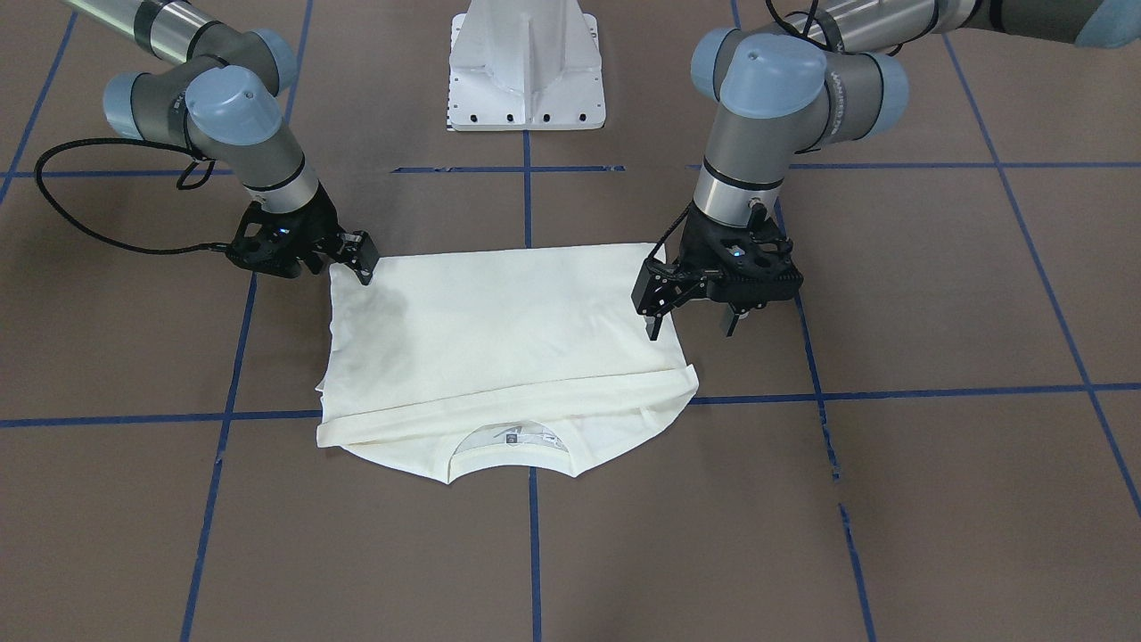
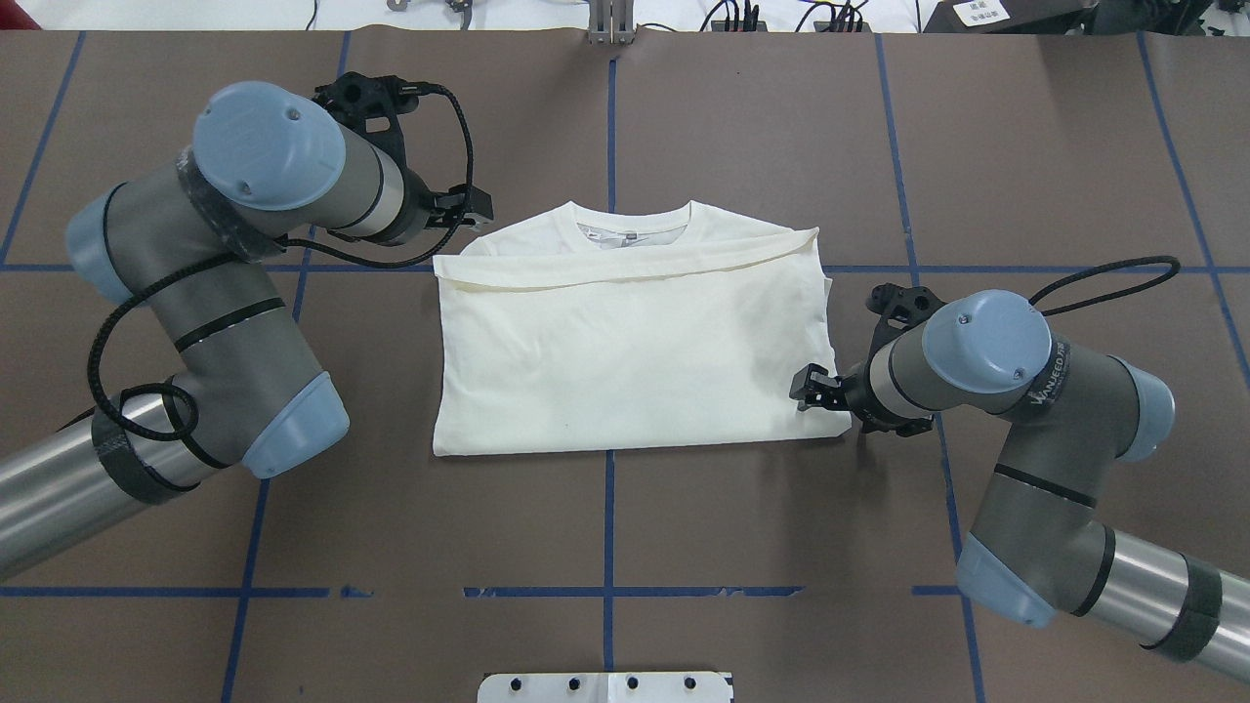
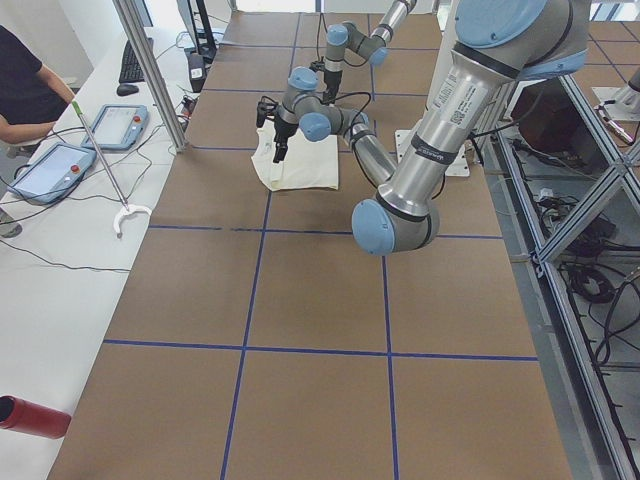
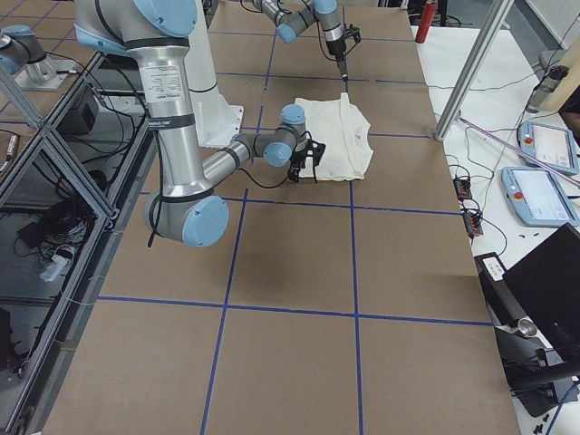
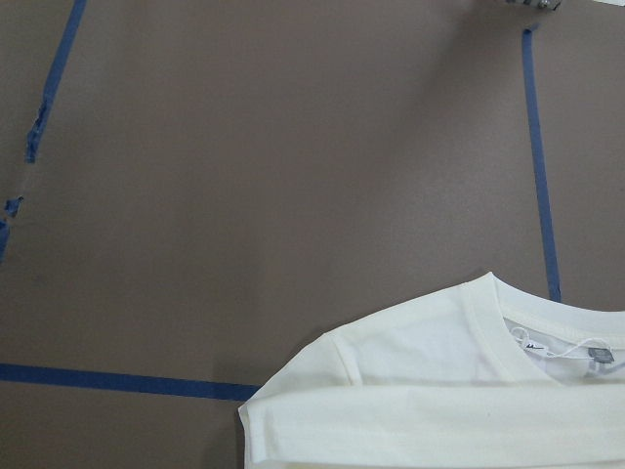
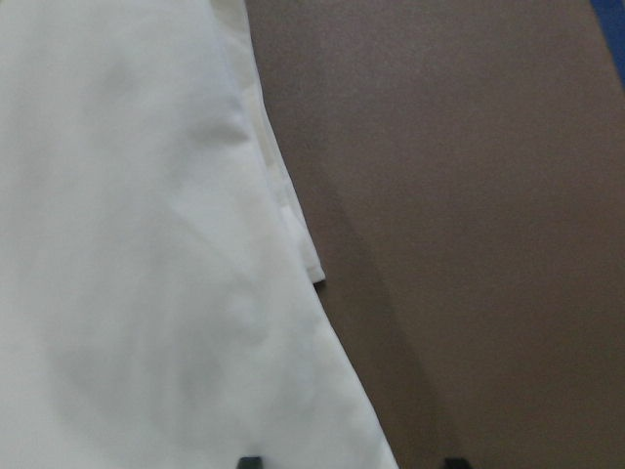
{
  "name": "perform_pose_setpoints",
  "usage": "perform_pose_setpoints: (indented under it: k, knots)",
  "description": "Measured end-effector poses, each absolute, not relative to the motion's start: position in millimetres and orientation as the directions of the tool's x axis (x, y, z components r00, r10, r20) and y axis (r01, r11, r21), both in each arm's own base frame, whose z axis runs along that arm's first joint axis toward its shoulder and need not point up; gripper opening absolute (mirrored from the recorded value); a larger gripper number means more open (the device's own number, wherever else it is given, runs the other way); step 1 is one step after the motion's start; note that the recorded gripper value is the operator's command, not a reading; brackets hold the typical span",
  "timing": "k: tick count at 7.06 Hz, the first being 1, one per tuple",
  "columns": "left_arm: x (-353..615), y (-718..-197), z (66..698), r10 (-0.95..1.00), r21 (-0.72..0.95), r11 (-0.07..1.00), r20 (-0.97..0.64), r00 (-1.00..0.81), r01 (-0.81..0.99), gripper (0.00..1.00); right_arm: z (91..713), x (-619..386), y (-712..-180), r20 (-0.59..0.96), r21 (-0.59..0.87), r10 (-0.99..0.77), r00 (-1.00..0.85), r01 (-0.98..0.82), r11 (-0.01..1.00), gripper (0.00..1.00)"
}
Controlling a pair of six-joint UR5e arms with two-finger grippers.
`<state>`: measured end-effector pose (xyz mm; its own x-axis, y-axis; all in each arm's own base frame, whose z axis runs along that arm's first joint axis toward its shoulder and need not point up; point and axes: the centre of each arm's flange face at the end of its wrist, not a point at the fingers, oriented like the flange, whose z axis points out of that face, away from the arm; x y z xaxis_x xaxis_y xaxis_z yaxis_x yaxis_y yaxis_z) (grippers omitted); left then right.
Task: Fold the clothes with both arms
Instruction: 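Move the right gripper to the folded shirt's nearest corner while the left gripper lifts away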
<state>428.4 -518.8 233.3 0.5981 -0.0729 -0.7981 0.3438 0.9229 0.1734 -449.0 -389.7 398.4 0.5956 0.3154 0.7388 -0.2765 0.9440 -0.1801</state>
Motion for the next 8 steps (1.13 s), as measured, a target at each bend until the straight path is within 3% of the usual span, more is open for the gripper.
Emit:
perform_pose_setpoints:
  k: [4,7,8]
  knots:
    - [429.1,-517.9,233.5,-0.071,0.174,0.924,-0.799,0.598,0.342,1.00,394.0,-440.5,-379.3,0.749,-0.193,0.306,0.588,-0.248,0.949,0.00]
    - [429.7,-517.0,232.2,-0.072,0.172,0.923,-0.801,0.595,0.344,1.00,395.7,-410.5,-264.1,0.748,-0.224,0.244,0.617,-0.112,0.968,0.00]
    - [430.9,-515.9,231.7,-0.072,0.171,0.923,-0.802,0.593,0.344,1.00,396.9,-400.2,-220.8,0.739,-0.242,0.219,0.638,-0.052,0.969,0.99]
